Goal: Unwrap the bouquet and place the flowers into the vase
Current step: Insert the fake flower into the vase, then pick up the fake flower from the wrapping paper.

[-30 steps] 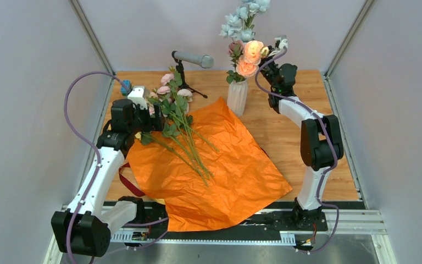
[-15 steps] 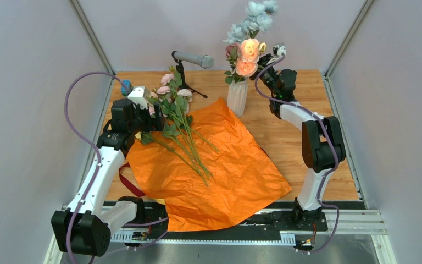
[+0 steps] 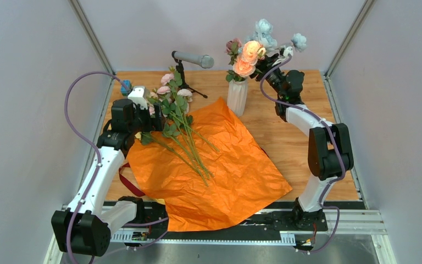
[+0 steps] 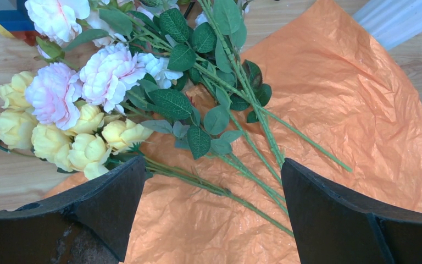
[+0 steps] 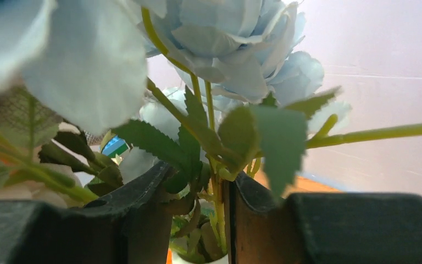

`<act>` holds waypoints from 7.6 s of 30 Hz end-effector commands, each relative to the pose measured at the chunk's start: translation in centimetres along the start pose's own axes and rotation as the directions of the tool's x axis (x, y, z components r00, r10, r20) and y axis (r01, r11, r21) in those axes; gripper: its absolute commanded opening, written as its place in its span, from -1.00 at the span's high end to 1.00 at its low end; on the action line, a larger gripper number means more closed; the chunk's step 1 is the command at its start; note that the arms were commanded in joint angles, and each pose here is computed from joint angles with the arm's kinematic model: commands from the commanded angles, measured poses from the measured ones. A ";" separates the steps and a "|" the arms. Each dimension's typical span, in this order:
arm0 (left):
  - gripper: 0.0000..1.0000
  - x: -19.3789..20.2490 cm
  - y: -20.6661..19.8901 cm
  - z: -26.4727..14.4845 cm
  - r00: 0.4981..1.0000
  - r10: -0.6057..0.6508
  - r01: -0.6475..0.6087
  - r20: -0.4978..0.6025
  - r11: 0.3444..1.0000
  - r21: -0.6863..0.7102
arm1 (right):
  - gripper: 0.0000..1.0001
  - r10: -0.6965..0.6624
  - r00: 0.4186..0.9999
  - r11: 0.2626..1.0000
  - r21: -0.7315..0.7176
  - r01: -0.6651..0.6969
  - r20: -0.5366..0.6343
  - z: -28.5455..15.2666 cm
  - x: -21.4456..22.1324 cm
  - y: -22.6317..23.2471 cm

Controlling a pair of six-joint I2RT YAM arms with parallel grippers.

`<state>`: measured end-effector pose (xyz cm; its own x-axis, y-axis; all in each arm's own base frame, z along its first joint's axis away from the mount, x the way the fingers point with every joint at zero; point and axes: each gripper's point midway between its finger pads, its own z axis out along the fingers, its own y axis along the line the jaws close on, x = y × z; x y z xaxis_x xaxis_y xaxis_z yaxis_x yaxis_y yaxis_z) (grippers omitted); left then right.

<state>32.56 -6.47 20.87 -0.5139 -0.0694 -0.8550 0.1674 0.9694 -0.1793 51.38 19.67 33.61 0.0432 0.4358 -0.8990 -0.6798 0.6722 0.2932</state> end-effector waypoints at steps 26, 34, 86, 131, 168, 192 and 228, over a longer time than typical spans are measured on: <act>-1.00 -1.5 0.3 -0.6 0.998 0.015 -0.014 0.065 1.000 -0.015 | -0.48 -0.102 0.984 0.968 0.215 0.132 -0.145 -9.2 -0.1 0.5; -1.00 -1.5 0.7 -0.7 0.998 0.019 -0.017 0.066 0.999 -0.037 | -0.52 -0.106 0.974 0.955 0.252 0.156 -0.199 -12.0 -0.1 1.5; -1.00 -1.6 0.8 -0.9 0.998 0.009 -0.006 0.068 0.999 -0.048 | 0.38 0.107 0.579 0.976 0.196 0.092 -0.808 -6.6 32.9 21.4; -1.00 -1.6 0.7 -0.8 0.998 0.005 -0.002 0.066 0.999 -0.041 | 1.00 0.068 0.678 0.970 0.209 0.128 -0.732 -4.7 28.4 20.0; -0.34 -7.1 -10.5 -6.7 0.766 -0.626 0.400 0.146 0.641 0.655 | 1.00 0.109 0.939 0.929 -0.302 -0.213 -0.325 -9.4 11.0 33.0; 1.00 0.3 -15.0 -8.3 0.961 -0.225 0.045 0.161 0.701 0.712 | -0.32 0.097 0.845 0.878 -0.354 -0.322 -0.526 -6.4 7.9 32.5; -1.00 -1.0 -6.3 -4.0 0.990 -0.021 -0.016 0.140 0.965 0.264 | 1.00 -0.565 0.786 0.824 -0.121 0.553 -0.253 -2.6 -3.7 23.1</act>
<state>25.69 -16.33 24.73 -0.4216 -0.1386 -0.8961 0.5623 0.7353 -0.3782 29.61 36.49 38.69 0.0059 -0.0324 -0.9995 -0.8502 0.5259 -0.0220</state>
